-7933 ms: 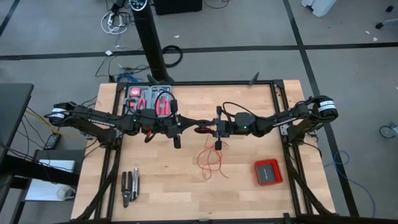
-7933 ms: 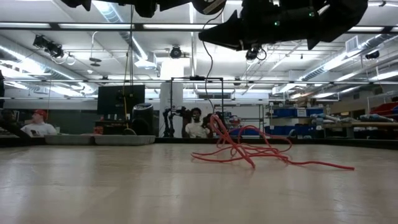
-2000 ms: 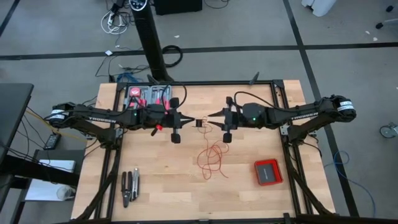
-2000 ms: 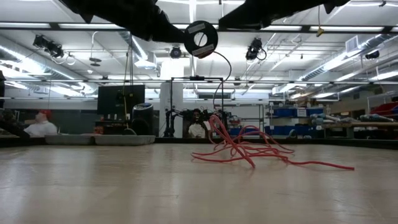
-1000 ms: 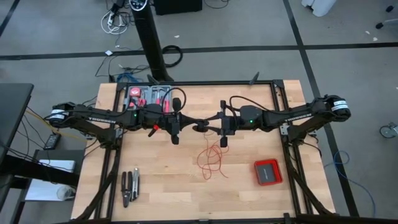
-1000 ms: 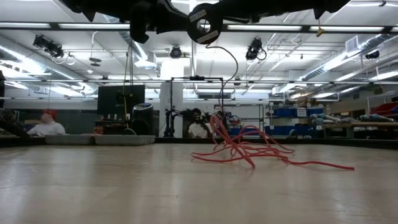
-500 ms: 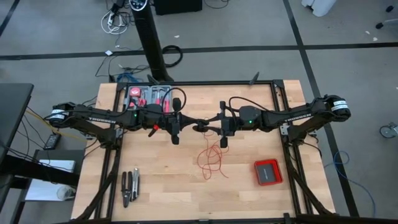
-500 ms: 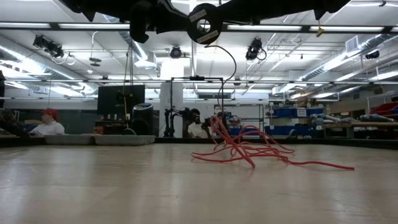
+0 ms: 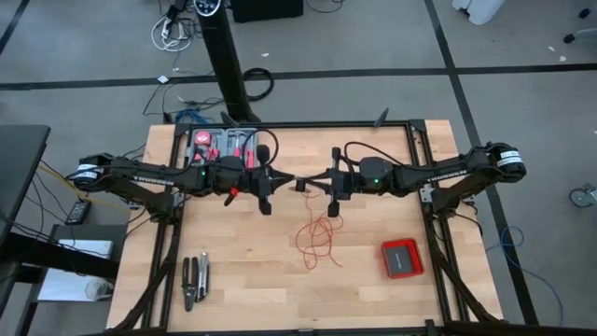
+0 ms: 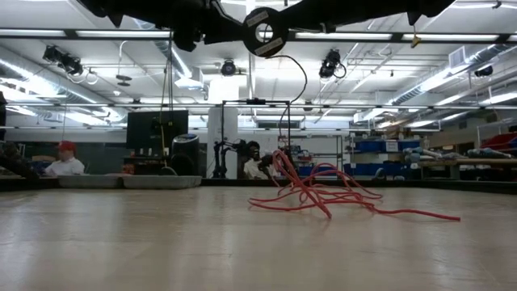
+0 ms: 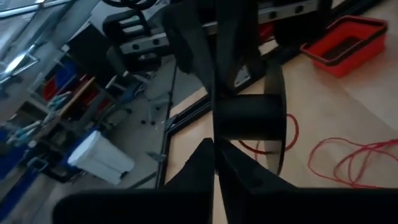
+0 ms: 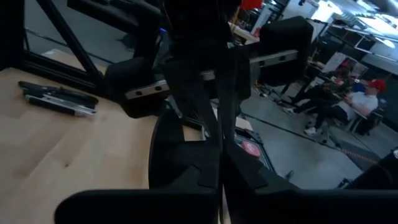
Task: Coil cords
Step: Coil the red wire onto the spool
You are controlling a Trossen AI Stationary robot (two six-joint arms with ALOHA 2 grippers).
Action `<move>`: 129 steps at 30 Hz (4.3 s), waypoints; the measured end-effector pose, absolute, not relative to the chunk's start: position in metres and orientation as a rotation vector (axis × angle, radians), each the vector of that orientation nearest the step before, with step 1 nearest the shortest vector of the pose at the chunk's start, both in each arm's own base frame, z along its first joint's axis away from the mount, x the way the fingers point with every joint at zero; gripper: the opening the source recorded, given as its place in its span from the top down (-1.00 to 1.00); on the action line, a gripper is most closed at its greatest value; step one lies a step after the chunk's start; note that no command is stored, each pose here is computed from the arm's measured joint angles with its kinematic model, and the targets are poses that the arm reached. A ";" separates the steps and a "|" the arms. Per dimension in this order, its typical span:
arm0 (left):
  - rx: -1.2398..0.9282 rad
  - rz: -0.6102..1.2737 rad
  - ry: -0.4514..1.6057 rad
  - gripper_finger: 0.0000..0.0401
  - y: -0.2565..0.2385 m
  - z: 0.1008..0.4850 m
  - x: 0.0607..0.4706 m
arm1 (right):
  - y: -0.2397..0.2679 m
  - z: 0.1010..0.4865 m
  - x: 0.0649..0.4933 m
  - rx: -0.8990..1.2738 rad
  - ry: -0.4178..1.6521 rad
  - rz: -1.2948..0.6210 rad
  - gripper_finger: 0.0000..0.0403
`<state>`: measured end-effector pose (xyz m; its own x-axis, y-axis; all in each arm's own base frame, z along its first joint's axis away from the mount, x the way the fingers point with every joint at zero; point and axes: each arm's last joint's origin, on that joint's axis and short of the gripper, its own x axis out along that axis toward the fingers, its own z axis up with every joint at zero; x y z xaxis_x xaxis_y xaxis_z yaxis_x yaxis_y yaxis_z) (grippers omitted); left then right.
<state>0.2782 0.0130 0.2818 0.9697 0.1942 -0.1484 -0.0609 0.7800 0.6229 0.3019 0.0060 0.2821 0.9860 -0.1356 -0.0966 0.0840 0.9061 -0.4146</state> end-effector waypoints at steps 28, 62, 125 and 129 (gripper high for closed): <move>0.559 0.142 0.230 0.48 -0.010 0.292 0.260 | 0.009 0.283 0.299 -0.640 0.210 -0.362 1.00; 0.521 0.247 0.221 0.61 -0.008 0.284 0.275 | 0.015 0.290 0.301 -0.578 0.101 -0.290 0.99; 0.295 0.086 0.197 1.00 0.026 0.280 0.276 | 0.017 0.296 0.272 -0.459 0.231 -0.150 0.44; 0.299 0.090 0.181 1.00 0.026 0.281 0.277 | 0.008 0.287 0.285 -0.450 0.233 -0.198 0.44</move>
<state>0.2766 0.0261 0.2812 0.9798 0.1145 -0.1642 -0.0608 0.9518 0.3008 0.2853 0.0080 0.2868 0.9543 -0.2397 -0.1786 0.1373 0.8822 -0.4503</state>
